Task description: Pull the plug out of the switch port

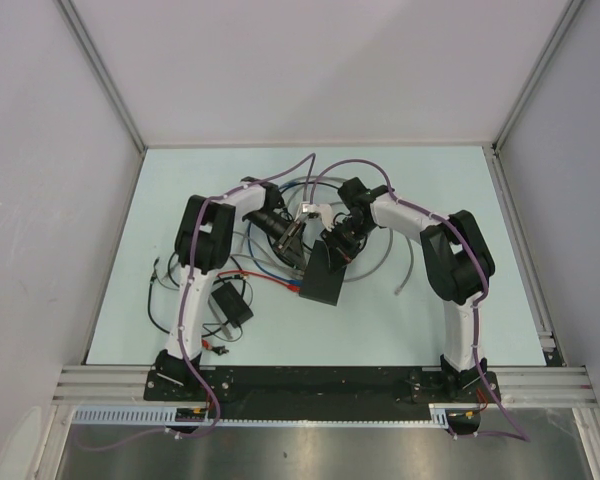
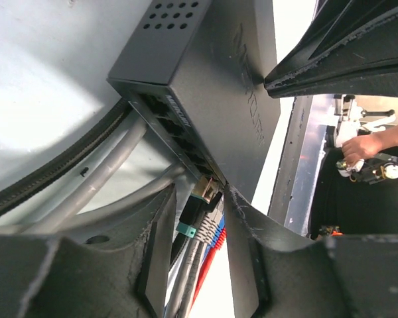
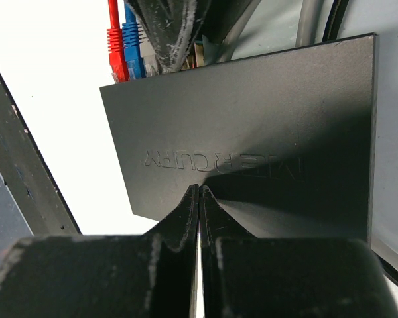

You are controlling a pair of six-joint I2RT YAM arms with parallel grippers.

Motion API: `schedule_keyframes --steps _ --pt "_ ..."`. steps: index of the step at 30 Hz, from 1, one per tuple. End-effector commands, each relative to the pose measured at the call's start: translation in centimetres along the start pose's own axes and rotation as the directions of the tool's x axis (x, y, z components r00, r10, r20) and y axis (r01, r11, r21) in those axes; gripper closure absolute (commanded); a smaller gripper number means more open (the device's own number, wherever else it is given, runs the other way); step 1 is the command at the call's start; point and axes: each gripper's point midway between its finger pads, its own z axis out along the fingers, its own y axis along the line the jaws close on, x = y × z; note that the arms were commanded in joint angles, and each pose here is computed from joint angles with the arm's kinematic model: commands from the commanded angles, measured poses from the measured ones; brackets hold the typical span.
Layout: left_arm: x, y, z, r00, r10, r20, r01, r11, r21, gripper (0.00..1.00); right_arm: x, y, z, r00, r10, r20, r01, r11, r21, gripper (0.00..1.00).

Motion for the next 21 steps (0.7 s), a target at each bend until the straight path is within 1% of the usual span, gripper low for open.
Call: schedule_keyframes --steps 1,6,8,9,10,11,12,14,18,20,21 --pt "-1.0 0.5 0.3 0.998 0.057 0.018 -0.058 0.998 0.015 0.62 2.4 -2.9 1.3 0.997 0.007 -0.077 0.000 0.996 0.089 1.00" --pt "-1.1 0.4 0.2 0.998 0.067 0.020 -0.068 0.998 0.021 0.65 2.5 -3.0 1.3 0.997 0.009 -0.076 -0.002 0.996 0.092 1.00" --pt "-1.2 0.4 0.2 0.997 0.069 0.021 -0.069 0.997 0.022 0.73 2.4 -3.0 1.3 0.997 0.009 -0.075 -0.002 0.996 0.092 1.00" --pt "-1.0 0.6 0.3 0.998 0.062 0.018 -0.062 0.998 0.024 0.79 2.4 -3.0 1.3 0.997 0.008 -0.074 -0.001 0.996 0.092 1.00" --pt "-1.1 0.5 0.3 0.998 0.061 0.018 -0.061 0.998 0.024 0.93 2.4 -3.1 1.3 0.997 0.008 -0.075 -0.001 0.996 0.094 1.00" --pt "-1.1 0.7 0.3 0.998 0.054 0.016 -0.055 0.998 0.023 0.97 2.5 -3.1 1.3 0.997 0.011 -0.076 -0.003 0.995 0.095 1.00" --pt "-1.1 0.8 0.4 0.999 0.050 0.016 -0.050 0.998 0.024 0.99 2.4 -3.1 1.4 0.997 0.010 -0.075 -0.002 0.996 0.094 1.00" --pt "-1.3 0.8 0.3 0.999 0.040 0.015 -0.040 0.999 0.015 1.00 2.5 -3.0 1.4 0.997 0.012 -0.078 -0.004 0.996 0.094 1.00" --pt "-2.2 1.0 0.1 0.998 0.057 0.027 -0.057 0.998 0.002 1.00 2.4 -3.1 1.5 0.997 0.011 -0.076 -0.004 0.995 0.096 1.00" --pt "-2.1 0.9 0.1 0.996 0.086 0.027 -0.087 0.996 0.006 1.00 2.4 -3.2 1.5 0.997 0.012 -0.076 -0.005 0.995 0.098 1.00" --pt "-1.7 0.8 0.2 0.997 0.081 0.020 -0.081 0.997 0.019 1.00 2.5 -3.2 1.5 0.997 0.013 -0.078 -0.005 0.995 0.099 1.00"
